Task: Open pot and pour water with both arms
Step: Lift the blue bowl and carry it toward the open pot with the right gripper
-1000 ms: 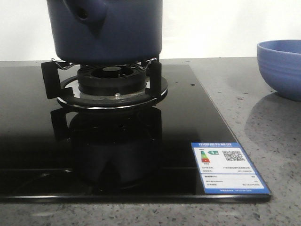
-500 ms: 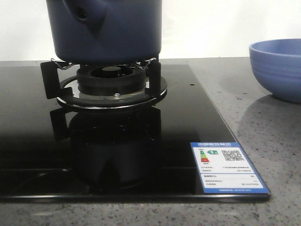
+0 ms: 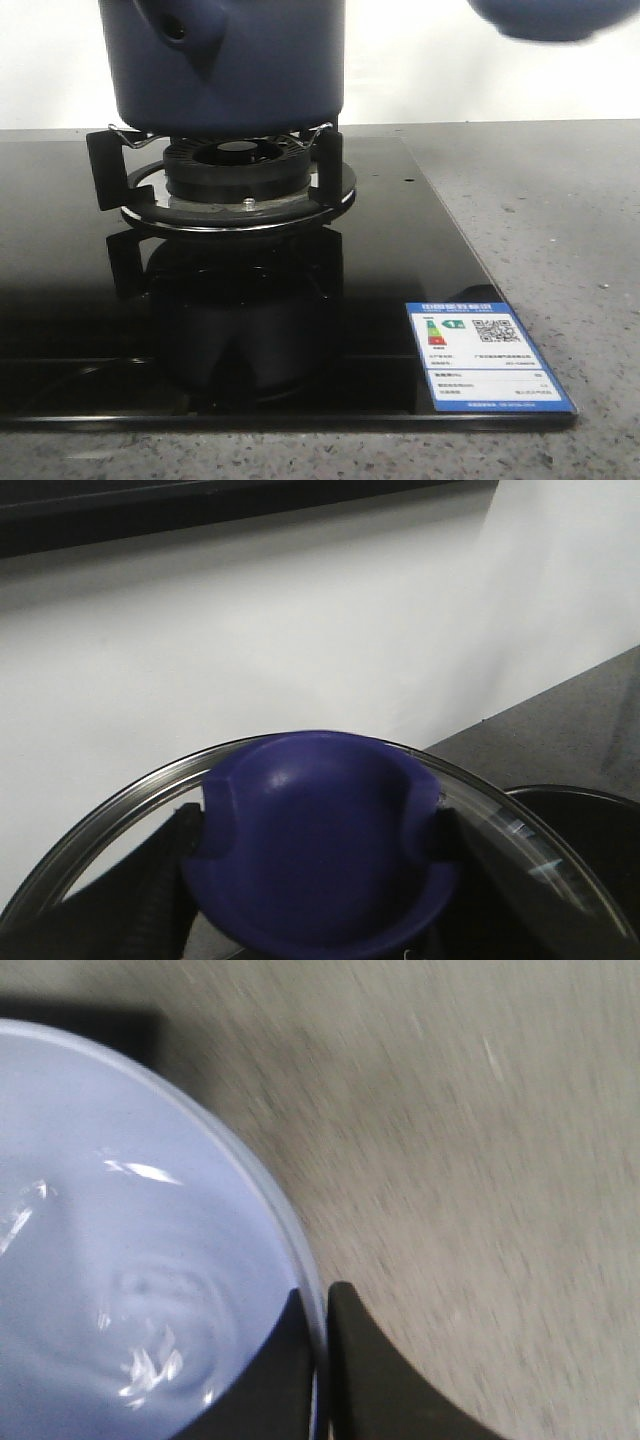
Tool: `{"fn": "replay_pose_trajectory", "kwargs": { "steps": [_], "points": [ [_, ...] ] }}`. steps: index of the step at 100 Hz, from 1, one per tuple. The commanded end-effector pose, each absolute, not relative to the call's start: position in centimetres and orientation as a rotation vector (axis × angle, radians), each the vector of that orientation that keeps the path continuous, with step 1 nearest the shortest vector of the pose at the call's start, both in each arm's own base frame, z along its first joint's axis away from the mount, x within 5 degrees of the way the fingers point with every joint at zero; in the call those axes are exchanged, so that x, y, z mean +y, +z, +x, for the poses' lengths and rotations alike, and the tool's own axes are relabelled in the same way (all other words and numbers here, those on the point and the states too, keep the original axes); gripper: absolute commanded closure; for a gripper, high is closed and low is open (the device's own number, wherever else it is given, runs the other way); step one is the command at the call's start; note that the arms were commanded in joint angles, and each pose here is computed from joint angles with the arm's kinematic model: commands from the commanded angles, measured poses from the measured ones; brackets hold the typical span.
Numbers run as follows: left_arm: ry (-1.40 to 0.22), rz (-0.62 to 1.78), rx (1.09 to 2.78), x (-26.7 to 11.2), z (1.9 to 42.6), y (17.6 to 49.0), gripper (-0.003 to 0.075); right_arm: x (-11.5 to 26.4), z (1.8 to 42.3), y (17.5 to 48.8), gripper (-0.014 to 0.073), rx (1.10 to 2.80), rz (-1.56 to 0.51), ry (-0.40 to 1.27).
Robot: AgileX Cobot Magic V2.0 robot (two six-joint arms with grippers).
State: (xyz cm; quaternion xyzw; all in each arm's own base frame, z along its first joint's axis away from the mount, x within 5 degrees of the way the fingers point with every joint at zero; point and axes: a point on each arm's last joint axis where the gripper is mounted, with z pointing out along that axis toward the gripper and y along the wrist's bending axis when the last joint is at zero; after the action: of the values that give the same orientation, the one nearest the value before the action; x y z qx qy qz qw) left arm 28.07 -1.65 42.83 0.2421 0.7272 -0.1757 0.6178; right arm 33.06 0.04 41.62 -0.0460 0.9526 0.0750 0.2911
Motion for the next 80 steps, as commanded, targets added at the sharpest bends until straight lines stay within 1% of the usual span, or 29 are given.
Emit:
{"fn": "replay_pose_trajectory", "kwargs": {
  "steps": [1,22,34,46,72,80],
  "points": [
    [-0.407,0.494,1.572,-1.7,26.9,45.6,0.0324,1.8,32.2,45.4,0.0636,2.450,-0.175,0.258],
    [-0.364,0.498,1.585,-1.5,27.1,45.5,0.0324,6.7,33.8,47.8,0.0636,2.336,-0.314,0.327],
    [-0.351,0.473,1.584,-1.3,27.2,45.5,0.0324,9.8,34.7,48.1,0.0636,2.295,-0.410,0.366],
    [-0.342,0.463,1.583,-1.1,27.2,45.5,0.0324,12.1,35.6,48.0,0.0636,2.244,-0.464,0.397],
    [-0.339,0.376,1.608,0.9,27.1,45.5,0.0324,14.7,36.7,48.5,0.0636,2.087,-0.456,0.523],
    [-0.337,0.373,1.612,1.2,27.1,45.5,0.0324,15.2,36.9,48.7,0.0637,2.049,-0.453,0.531]
  ]
}}
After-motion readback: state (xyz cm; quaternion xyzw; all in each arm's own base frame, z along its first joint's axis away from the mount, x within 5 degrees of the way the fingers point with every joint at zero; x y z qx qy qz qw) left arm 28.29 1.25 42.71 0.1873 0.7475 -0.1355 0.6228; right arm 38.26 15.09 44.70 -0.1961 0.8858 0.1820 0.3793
